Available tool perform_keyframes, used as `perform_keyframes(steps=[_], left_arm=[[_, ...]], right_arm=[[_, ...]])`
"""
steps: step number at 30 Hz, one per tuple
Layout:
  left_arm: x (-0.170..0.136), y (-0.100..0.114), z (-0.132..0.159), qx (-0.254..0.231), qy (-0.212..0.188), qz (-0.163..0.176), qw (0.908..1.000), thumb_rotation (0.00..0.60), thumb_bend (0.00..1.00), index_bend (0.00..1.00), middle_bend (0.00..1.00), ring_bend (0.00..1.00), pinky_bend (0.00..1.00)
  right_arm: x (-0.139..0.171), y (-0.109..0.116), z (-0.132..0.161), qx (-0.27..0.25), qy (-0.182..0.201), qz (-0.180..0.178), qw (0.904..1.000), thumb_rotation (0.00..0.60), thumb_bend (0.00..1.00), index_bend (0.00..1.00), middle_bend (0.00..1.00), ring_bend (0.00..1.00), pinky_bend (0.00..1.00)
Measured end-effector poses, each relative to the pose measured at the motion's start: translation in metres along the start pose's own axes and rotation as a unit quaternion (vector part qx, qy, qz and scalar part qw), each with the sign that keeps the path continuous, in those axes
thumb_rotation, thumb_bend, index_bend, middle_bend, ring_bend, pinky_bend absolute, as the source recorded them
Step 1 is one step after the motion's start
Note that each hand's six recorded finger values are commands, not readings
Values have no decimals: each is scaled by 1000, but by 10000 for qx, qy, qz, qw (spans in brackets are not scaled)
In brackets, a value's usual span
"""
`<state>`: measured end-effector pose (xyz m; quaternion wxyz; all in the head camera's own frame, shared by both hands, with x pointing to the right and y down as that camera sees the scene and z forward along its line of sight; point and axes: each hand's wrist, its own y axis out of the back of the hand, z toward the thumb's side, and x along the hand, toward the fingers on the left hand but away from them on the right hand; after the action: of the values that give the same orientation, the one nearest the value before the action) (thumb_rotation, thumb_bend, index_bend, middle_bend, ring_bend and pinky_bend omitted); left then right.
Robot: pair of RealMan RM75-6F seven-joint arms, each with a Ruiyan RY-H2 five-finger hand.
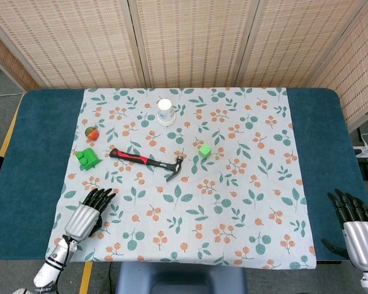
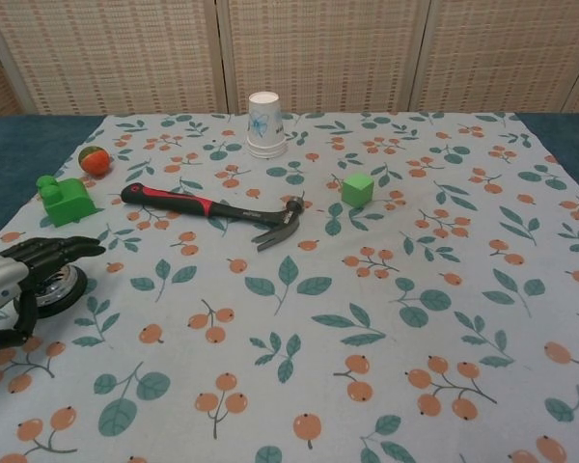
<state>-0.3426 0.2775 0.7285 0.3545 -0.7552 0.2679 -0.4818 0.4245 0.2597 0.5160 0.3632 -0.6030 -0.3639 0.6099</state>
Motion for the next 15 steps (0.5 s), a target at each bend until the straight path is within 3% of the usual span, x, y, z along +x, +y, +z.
perform_keyframes(steps=[4,7,11,15], left_arm=[[1,-20,-2,-92,109,-313,9994,600,1000,0,0,0,55],[2,-24,-2,-114,129,-363,9992,600,1000,0,0,0,55],[3,-10,1,-106,51,-89,9999,600,1000,0,0,0,56],[-1,21,7,-123,-149,390,9991,600,1000,0,0,0,62]], right_arm=[[0,0,0,-10,7,0,10000,600,16,0,0,0,82],[0,1,0,-18,5,-19,10000,600,16,0,0,0,82],[-1,1,0,-39,-5,-8,10000,600,16,0,0,0,82],[-3,0,0,-30,-13,27,10000,600,16,0,0,0,82]])
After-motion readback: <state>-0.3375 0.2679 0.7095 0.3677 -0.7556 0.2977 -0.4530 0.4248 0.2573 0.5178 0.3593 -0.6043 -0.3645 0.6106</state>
